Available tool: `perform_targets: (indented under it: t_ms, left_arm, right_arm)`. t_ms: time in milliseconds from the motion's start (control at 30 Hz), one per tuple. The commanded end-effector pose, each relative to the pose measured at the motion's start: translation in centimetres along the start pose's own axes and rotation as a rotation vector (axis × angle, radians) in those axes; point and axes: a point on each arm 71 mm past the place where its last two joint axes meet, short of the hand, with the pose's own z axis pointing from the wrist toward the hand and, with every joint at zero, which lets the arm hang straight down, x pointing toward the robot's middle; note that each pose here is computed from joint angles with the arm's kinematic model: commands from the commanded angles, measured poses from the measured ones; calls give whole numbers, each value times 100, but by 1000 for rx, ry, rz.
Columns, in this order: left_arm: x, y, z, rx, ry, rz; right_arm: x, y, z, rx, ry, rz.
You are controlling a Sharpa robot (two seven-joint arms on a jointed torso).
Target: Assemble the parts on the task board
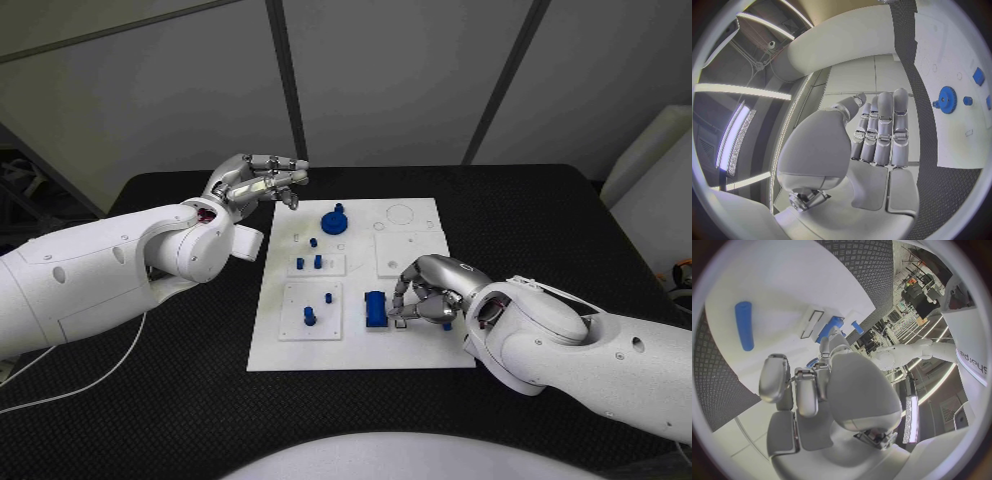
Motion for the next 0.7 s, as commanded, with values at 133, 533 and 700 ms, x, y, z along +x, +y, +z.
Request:
perform_targets:
  t_ms: [133, 533, 700]
  left_arm:
    - [1, -10, -4, 5, 8, -4]
    - [13, -13, -16, 6, 14, -6]
    - [17, -11, -16, 6, 15, -7]
  right_arm:
    - [-97, -120, -100, 7, -51, 55]
    - [-312, -658, -434, 152, -78, 43]
    - [-336, -750, -476, 191, -78, 5]
